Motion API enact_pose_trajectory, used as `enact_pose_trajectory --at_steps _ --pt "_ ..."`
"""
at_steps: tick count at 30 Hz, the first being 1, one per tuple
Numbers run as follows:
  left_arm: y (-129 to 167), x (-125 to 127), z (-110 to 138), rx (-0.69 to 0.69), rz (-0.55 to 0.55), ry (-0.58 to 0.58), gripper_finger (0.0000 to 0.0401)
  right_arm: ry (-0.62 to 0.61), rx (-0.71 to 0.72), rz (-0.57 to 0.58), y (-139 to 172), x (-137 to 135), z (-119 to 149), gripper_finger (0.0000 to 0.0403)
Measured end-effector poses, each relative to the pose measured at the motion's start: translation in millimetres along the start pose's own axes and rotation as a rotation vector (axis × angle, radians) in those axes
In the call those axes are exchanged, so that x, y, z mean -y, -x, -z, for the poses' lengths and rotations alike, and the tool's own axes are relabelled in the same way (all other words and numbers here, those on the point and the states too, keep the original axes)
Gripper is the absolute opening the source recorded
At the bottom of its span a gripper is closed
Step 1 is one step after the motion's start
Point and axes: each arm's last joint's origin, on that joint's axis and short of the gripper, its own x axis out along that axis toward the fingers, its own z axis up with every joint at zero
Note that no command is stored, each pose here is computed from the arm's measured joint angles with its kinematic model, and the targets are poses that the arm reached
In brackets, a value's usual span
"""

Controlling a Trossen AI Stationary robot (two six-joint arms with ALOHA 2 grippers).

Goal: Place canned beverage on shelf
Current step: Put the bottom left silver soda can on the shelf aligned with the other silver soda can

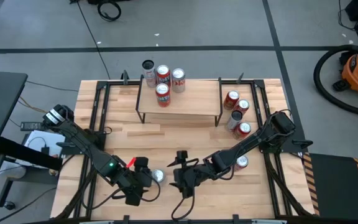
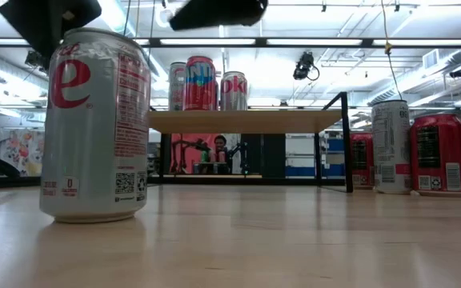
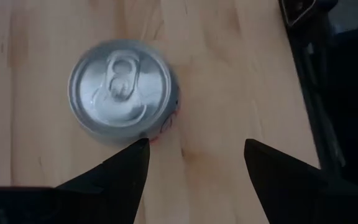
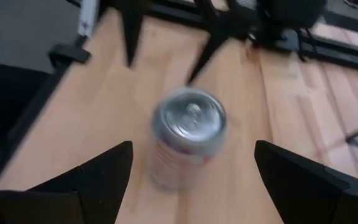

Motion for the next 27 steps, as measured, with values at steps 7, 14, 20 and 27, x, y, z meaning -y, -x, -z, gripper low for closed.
enact_pose_trajectory --at_steps 7,14,20,27 --pt "-6.1 -10.2 9.9 -0.083 -0.158 0.037 0.0272 0.056 0.057 -0.017 -22.3 -5.2 6.1 0.0347" --pt "-28.3 -17.4 14.6 -0.107 -0.340 0.024 0.0272 0.060 0.058 0.024 -32.6 4.2 9.2 0.0347" --pt "-43.1 -18.8 16.7 -0.135 -0.374 0.015 0.0272 0.071 0.028 0.044 -33.5 7.2 11.9 0.0347" --pt "-43.4 -9.5 15.0 -0.089 -0.326 0.018 0.0272 0.068 -0.006 0.055 -35.3 13.1 14.9 0.0347"
